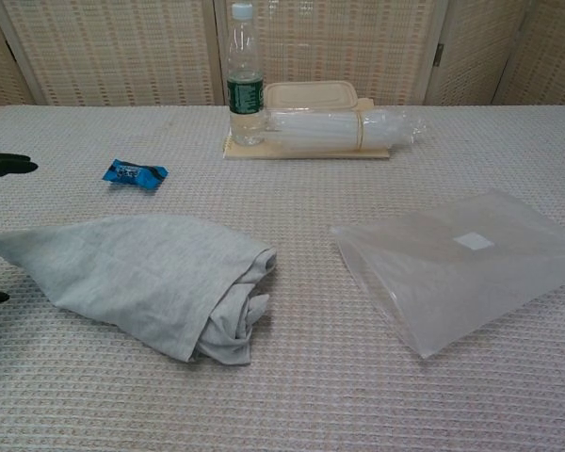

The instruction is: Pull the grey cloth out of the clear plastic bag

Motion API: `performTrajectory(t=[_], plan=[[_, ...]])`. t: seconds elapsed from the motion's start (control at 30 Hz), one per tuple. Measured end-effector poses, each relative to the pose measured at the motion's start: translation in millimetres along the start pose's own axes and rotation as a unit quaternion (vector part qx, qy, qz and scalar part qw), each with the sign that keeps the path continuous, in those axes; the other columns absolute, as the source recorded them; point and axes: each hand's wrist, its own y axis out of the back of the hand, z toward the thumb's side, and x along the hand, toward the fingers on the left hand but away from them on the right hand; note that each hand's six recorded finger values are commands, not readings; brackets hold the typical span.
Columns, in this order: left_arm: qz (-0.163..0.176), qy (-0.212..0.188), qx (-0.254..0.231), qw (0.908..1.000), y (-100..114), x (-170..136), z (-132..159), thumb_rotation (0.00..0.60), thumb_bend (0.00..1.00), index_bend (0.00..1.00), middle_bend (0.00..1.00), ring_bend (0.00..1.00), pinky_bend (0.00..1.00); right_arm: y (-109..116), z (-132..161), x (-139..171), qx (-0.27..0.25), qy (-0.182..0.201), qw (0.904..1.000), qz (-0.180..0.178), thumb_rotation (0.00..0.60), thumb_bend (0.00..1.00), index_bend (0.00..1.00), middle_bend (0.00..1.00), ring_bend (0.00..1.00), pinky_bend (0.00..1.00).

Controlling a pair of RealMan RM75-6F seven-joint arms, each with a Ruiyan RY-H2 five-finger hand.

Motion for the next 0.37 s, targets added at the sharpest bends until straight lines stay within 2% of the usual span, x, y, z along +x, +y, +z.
performTrajectory(t=[0.1, 0.2, 0.3, 0.37], plan=[[-0.018, 0.043, 0.048, 0.9978, 20.0, -18.6, -5.6, 0.596, 0.13, 0.11, 0.0, 0.0, 0.0, 12.8, -8.3, 18.2, 0.03, -0.006, 0.9994, 0.015, 0.6, 0.09, 0.0, 0.0, 0.0, 0.0], [-0.018, 0.086, 0.113, 0.9897, 45.9, -38.9, -22.3, 0.596, 0.13, 0.14, 0.0, 0.0, 0.0, 16.8, -13.3, 24.2, 0.033, -0.011, 0.9991, 0.025, 0.6, 0.09, 0.0, 0.0, 0.0, 0.0], [-0.005, 0.112, 0.14, 0.9838, 62.3, -53.5, -33.4, 0.596, 0.13, 0.16, 0.0, 0.0, 0.0, 16.6, -20.3, 23.2, 0.026, -0.026, 0.9986, 0.036, 0.6, 0.09, 0.0, 0.0, 0.0, 0.0], [0.021, 0.127, 0.137, 0.9821, 78.4, -63.0, -41.2, 0.593, 0.13, 0.16, 0.0, 0.0, 0.0, 16.5, -23.7, 21.6, 0.022, -0.032, 0.9983, 0.044, 0.6, 0.09, 0.0, 0.0, 0.0, 0.0]])
